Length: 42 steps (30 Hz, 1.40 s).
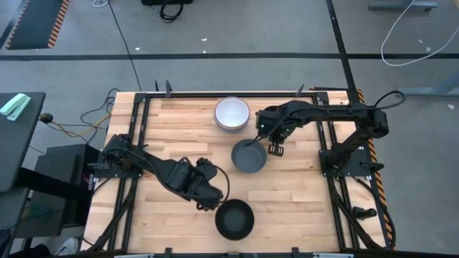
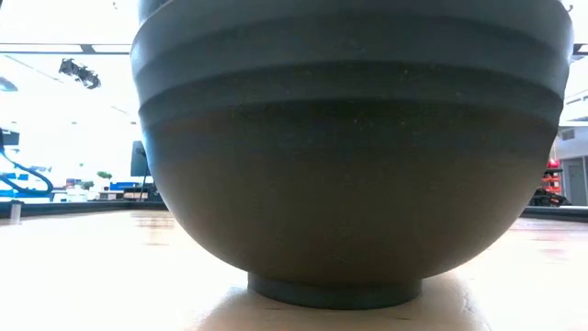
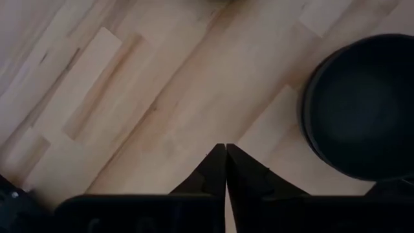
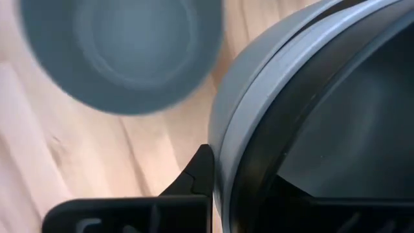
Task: Nest bowls inside each other
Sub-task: Stack the right stacked bowls on top of the gray bowl
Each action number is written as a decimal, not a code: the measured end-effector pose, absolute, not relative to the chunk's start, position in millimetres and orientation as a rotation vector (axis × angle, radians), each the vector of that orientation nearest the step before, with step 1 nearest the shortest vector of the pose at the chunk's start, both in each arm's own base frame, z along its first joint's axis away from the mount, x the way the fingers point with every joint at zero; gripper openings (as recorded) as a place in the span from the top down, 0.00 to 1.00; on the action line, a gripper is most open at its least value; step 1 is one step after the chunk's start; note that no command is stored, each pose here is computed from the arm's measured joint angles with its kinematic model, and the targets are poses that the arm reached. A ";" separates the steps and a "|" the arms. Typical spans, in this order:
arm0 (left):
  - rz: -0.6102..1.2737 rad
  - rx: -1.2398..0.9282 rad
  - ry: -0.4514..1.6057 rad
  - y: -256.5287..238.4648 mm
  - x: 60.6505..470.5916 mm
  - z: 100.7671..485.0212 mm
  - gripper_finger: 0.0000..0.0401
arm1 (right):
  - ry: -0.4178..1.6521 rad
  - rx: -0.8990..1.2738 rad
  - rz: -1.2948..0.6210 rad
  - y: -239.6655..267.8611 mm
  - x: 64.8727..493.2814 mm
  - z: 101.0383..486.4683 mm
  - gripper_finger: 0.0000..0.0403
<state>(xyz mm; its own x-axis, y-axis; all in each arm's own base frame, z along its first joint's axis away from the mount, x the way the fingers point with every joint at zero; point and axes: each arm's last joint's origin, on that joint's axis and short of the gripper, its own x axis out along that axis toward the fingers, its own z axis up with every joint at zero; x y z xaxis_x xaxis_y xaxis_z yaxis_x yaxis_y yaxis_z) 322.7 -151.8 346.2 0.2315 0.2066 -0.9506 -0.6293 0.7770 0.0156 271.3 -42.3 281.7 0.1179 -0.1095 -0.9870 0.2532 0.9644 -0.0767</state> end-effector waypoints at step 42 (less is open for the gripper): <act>0.634 -0.446 1.173 -160.3 318.5 346.4 0.92 | 1.564 -0.114 0.003 59.9 356.7 233.3 0.93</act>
<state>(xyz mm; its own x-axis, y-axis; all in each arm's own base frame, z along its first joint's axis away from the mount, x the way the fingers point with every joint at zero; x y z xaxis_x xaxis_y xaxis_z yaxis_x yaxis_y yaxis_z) 318.5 -160.3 346.4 0.2486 0.2236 -0.9425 -0.6662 0.7458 0.0012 356.7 59.9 233.3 0.0076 -0.0701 -0.9975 -0.0745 0.9947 -0.0705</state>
